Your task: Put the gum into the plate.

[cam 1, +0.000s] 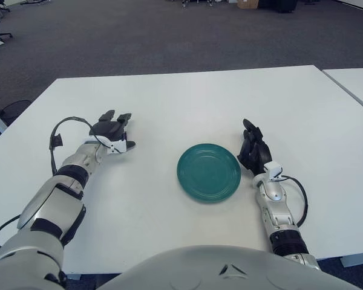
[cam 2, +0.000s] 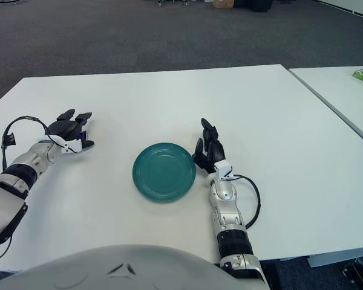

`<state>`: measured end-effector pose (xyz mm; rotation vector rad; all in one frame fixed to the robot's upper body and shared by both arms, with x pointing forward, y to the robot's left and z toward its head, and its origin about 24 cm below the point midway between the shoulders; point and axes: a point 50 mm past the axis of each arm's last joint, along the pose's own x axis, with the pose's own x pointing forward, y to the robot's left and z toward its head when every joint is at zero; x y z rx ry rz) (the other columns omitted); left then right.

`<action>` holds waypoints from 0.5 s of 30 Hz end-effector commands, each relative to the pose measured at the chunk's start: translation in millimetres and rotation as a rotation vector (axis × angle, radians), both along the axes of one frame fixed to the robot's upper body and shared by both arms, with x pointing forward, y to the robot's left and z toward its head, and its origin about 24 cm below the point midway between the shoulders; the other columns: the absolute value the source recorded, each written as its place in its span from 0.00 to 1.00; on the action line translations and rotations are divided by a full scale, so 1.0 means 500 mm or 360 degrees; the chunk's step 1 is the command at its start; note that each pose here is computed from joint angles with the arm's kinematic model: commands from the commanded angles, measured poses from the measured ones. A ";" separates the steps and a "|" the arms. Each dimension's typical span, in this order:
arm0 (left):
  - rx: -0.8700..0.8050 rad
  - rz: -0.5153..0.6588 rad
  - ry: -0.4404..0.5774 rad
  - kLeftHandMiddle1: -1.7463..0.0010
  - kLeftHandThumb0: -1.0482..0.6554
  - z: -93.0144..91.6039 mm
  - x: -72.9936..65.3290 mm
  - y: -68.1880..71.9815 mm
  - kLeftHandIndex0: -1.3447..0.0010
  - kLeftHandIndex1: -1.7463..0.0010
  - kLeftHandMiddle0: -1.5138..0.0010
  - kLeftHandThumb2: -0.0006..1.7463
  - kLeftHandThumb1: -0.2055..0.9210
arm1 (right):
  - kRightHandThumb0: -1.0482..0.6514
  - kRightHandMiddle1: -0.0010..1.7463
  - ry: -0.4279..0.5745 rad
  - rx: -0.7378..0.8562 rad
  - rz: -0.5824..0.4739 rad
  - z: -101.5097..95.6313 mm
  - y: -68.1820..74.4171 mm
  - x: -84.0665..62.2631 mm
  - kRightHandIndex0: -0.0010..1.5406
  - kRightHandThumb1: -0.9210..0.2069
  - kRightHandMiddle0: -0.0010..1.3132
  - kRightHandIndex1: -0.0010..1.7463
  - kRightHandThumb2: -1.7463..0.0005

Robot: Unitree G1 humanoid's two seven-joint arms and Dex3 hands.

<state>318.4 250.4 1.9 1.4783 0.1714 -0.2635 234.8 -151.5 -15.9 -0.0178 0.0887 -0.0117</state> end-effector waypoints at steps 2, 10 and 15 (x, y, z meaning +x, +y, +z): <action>0.0032 0.0050 -0.0037 1.00 0.00 0.017 0.002 0.025 1.00 0.94 1.00 0.27 1.00 | 0.23 0.20 0.0516 -0.0007 -0.0046 -0.110 -0.012 -0.079 0.08 0.00 0.00 0.01 0.45; 0.0043 0.0095 -0.0034 1.00 0.00 0.030 0.005 0.039 1.00 0.95 1.00 0.27 1.00 | 0.23 0.19 0.0518 -0.0009 -0.0036 -0.111 -0.011 -0.079 0.08 0.00 0.00 0.00 0.45; 0.0062 0.0132 0.0008 1.00 0.00 0.034 0.006 0.050 0.99 0.95 1.00 0.27 1.00 | 0.24 0.18 0.0518 -0.0012 -0.0034 -0.112 -0.010 -0.080 0.08 0.00 0.00 0.00 0.45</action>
